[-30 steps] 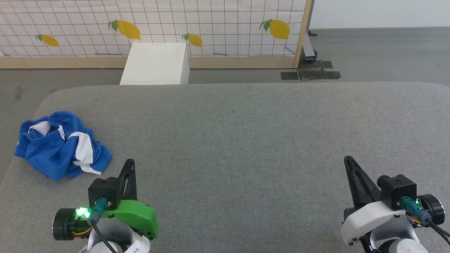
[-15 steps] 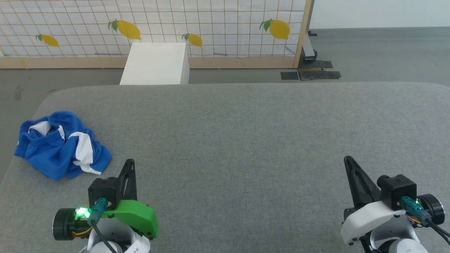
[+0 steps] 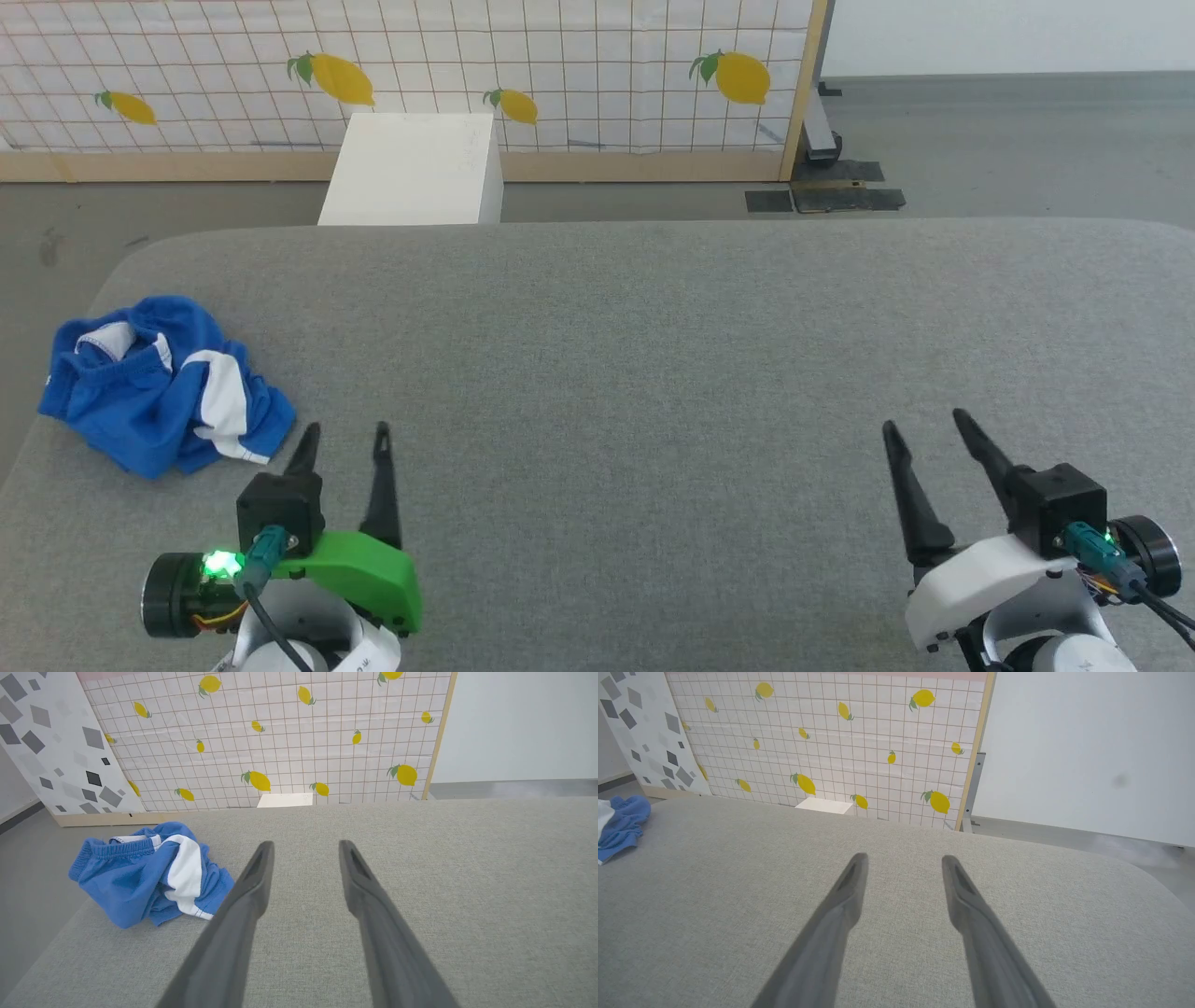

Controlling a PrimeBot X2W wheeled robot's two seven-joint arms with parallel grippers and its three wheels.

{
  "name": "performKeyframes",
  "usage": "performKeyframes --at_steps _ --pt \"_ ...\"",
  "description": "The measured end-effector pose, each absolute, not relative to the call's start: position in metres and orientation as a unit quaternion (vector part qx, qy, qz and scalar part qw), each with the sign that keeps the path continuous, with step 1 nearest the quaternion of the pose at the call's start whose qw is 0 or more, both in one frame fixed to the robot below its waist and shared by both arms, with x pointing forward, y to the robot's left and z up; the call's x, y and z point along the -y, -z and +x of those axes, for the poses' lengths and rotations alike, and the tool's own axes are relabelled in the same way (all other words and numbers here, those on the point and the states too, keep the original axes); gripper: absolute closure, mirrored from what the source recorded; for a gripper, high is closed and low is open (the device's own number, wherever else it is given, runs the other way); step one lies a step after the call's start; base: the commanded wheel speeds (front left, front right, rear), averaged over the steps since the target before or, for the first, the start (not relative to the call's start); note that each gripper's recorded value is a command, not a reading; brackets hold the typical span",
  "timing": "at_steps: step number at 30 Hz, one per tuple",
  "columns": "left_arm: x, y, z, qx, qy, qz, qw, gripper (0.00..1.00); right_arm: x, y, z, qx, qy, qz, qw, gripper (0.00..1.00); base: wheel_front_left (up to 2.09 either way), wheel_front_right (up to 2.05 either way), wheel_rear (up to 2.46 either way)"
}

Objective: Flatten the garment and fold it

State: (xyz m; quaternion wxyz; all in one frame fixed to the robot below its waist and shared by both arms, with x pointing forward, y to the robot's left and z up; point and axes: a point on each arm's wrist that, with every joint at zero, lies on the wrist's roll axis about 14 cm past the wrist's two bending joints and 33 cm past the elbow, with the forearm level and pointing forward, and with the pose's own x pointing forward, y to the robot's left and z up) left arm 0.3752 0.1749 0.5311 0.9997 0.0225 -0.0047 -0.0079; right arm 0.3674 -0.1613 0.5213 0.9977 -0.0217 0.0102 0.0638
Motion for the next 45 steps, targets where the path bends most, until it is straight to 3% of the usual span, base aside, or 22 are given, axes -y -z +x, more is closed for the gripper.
performKeyframes --at_steps 45 --pt "-0.164 -0.528 0.376 0.024 0.018 -0.024 0.999 0.00 0.180 -0.534 0.367 0.035 -0.037 0.004 0.999 0.00 0.00 0.00 0.00"
